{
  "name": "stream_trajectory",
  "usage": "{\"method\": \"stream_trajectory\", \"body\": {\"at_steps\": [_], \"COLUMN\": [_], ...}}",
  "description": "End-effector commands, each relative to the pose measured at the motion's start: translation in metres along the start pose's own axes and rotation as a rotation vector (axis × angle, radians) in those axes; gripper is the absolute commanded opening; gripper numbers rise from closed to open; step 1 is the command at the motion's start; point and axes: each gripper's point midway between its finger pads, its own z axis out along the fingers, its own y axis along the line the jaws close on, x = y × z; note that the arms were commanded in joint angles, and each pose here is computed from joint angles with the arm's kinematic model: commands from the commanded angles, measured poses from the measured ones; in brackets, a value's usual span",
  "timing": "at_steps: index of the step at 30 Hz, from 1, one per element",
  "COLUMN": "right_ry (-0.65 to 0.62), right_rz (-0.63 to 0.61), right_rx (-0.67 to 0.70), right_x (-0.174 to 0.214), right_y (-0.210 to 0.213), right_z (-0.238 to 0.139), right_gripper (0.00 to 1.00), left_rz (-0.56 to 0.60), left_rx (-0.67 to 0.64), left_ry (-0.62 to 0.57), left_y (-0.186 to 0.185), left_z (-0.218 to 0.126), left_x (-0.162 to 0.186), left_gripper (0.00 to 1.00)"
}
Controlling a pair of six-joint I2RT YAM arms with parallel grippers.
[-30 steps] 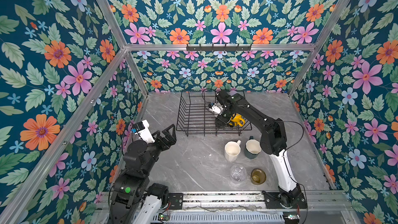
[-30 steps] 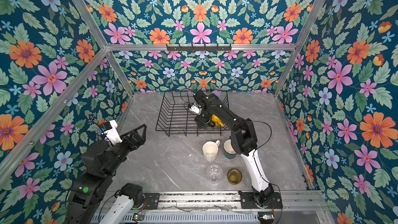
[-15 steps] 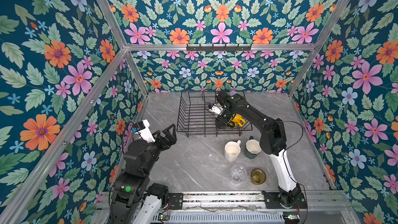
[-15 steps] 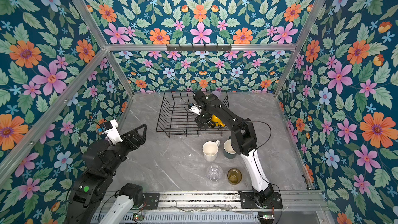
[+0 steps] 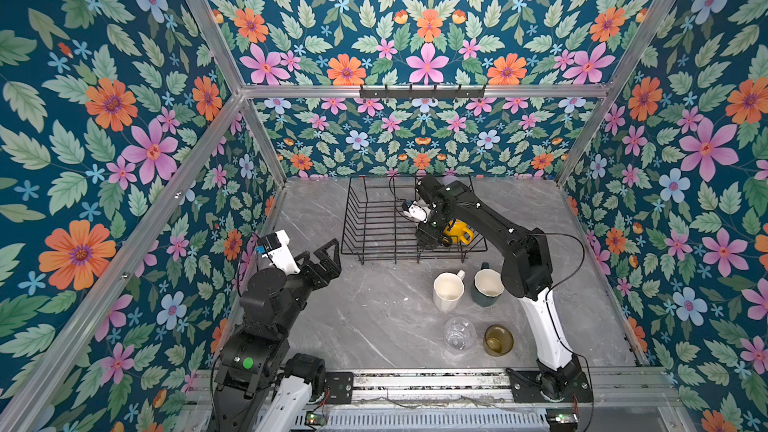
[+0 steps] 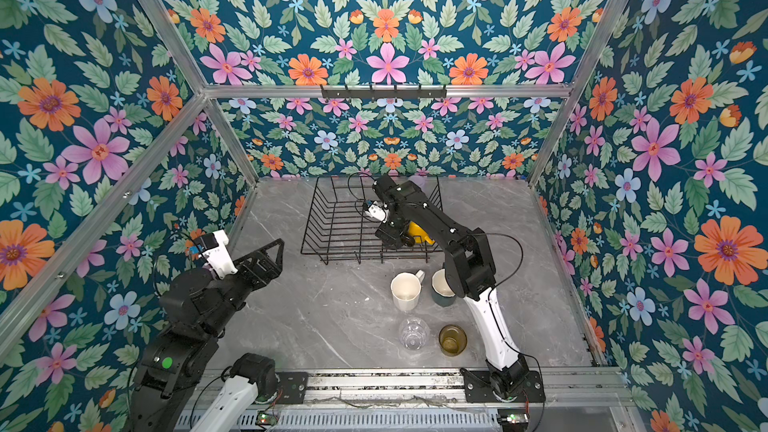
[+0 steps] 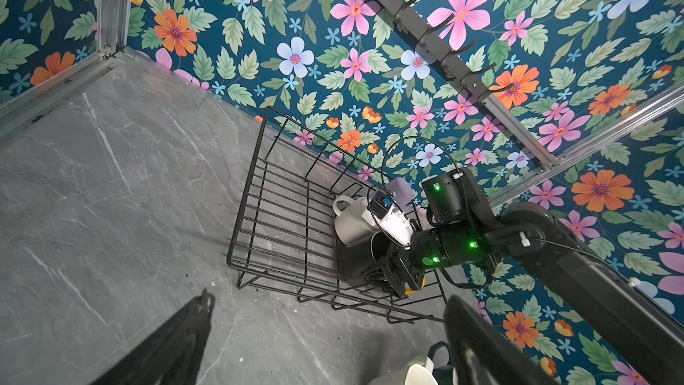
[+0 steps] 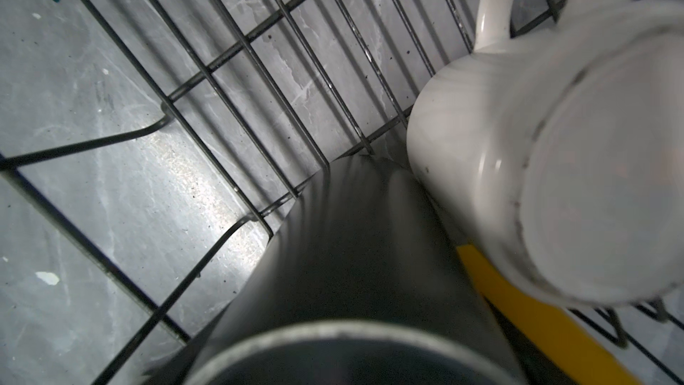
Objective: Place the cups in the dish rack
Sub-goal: 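Lower the black mug upside down beside the white mug with the right gripper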
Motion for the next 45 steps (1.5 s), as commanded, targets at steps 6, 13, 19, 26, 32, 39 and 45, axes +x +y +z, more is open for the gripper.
{"method": "stream_trajectory", "body": {"at_steps": [6, 13, 19, 26, 32, 39, 45], "right_ry": [0.038, 0.018, 0.002, 0.002, 0.021, 0.033, 0.046], "right_rz": [0.002, 0.008, 0.014, 0.015, 0.016, 0.022, 0.030], "right_rx": [-0.028, -0.026, -0.036, -0.047, -0.064, -0.071, -0.068], "right_x": [0.010, 0.007, 0.006, 0.006, 0.010, 0.010, 0.010], "right_y": [0.009, 0.008, 0.010, 0.013, 0.016, 0.017, 0.015], "right_z": [-0.007, -0.014, -0.024, -0.027, -0.021, -0.014, -0.007], "right_gripper": [0.85, 0.79, 0.75, 0.83, 0.84, 0.87, 0.87], "left_rz": [0.015, 0.012, 0.011, 0.008, 0.008, 0.007, 0.009], "left_rx": [0.007, 0.007, 0.011, 0.013, 0.013, 0.010, 0.008], "left_ry": [-0.018, -0.017, -0.018, -0.019, -0.019, -0.019, -0.017], "left_y": [-0.002, -0.002, -0.002, -0.003, -0.002, -0.002, -0.002], "left_z": [-0.002, -0.002, -0.003, -0.003, -0.004, -0.004, -0.004], "left_x": [-0.004, -0.004, -0.004, -0.004, -0.004, -0.004, -0.003], "left_gripper": [1.00, 1.00, 1.00, 1.00, 1.00, 1.00, 1.00]}}
